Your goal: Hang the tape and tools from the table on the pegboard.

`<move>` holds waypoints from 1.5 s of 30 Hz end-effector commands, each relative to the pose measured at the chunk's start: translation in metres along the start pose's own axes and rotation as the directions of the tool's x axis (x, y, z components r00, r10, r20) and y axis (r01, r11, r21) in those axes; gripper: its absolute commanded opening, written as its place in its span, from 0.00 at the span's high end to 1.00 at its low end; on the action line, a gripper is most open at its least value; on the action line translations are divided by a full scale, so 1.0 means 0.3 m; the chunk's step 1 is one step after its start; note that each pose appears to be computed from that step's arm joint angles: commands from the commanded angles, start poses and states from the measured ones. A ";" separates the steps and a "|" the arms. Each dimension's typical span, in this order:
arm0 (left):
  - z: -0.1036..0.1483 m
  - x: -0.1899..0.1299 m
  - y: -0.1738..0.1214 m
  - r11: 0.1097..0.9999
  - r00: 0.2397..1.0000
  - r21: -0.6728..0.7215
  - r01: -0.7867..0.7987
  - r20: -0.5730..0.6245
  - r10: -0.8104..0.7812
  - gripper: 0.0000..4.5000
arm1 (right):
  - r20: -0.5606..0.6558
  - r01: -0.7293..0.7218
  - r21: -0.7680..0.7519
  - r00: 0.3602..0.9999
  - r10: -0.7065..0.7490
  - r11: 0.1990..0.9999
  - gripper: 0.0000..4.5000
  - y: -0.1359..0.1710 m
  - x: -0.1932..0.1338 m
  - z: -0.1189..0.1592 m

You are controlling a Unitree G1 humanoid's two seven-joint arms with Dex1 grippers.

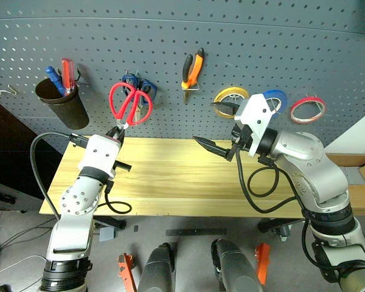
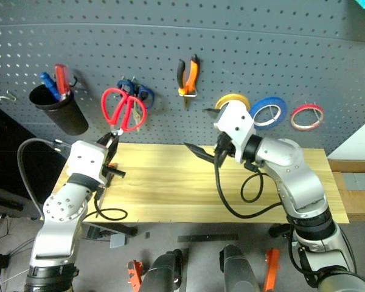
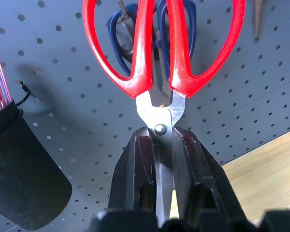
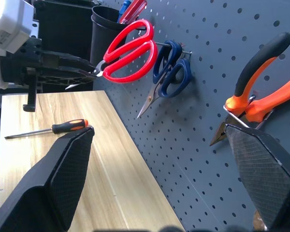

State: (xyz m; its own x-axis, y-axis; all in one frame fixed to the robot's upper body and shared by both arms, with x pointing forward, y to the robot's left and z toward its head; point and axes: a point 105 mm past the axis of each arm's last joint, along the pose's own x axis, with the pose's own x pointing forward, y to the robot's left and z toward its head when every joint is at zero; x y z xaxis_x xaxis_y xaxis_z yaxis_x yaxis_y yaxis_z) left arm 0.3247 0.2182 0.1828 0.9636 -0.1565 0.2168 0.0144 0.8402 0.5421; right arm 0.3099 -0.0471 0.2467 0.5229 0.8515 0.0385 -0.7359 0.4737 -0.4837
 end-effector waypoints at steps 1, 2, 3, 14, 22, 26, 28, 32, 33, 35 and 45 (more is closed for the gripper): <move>0.055 0.015 0.010 0.999 0.997 0.036 0.006 0.074 -0.009 0.96 | 0.046 0.020 -0.037 0.999 -0.018 0.999 0.00 -0.009 -0.004 0.046; 0.056 0.021 0.009 0.999 0.997 0.039 0.011 0.077 -0.014 0.96 | 0.049 0.021 -0.035 0.999 -0.019 0.999 0.00 -0.009 -0.004 0.048; 0.055 0.028 0.007 0.999 0.997 0.040 0.016 0.078 -0.019 0.96 | 0.056 0.021 -0.034 0.998 -0.019 0.999 0.00 -0.009 -0.003 0.051; 0.013 0.086 0.008 0.999 0.998 0.048 0.026 0.047 -0.028 0.96 | 0.212 -0.030 0.043 0.977 0.020 0.999 0.00 0.022 0.009 0.134; 0.001 0.108 -0.005 0.998 0.998 0.045 0.034 0.042 -0.036 0.88 | 0.206 -0.047 0.045 0.978 0.037 0.998 0.00 0.037 0.015 0.129; -0.038 0.086 -0.032 0.997 0.997 0.031 0.074 -0.006 -0.074 0.58 | 0.186 -0.051 0.061 0.982 0.038 0.997 0.00 0.051 0.013 0.115; -0.074 0.057 -0.050 0.996 0.995 0.025 0.088 -0.051 -0.087 0.42 | 0.158 -0.058 0.082 0.986 0.044 0.995 0.00 0.068 0.014 0.094; -0.187 -0.011 -0.079 0.991 0.971 -0.075 0.108 -0.208 -0.121 0.11 | 0.055 -0.083 0.139 0.996 0.076 0.987 0.00 0.128 0.031 0.029; -0.223 -0.034 -0.084 0.985 0.956 -0.133 0.107 -0.258 -0.138 0.02 | 0.020 -0.089 0.158 0.996 0.087 0.983 0.00 0.149 0.038 0.011; -0.286 -0.074 -0.077 0.976 0.921 -0.196 0.099 -0.353 -0.165 0.01 | -0.058 -0.095 0.236 0.992 0.112 0.967 0.00 0.190 0.054 -0.028; -0.483 -0.149 0.184 0.929 0.754 -0.331 -0.162 -0.649 -0.100 0.01 | -0.255 -0.028 0.402 0.956 0.142 0.915 0.00 0.298 0.193 -0.088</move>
State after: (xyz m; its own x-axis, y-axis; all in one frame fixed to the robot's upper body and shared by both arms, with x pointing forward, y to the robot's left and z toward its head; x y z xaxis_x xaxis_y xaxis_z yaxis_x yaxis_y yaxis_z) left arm 0.3211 0.3362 0.0825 0.9046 0.1167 -0.4101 -0.0200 0.9724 0.2325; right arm 0.2847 0.0320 0.1750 0.4946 0.8252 -0.2727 -0.8651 0.4975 -0.0637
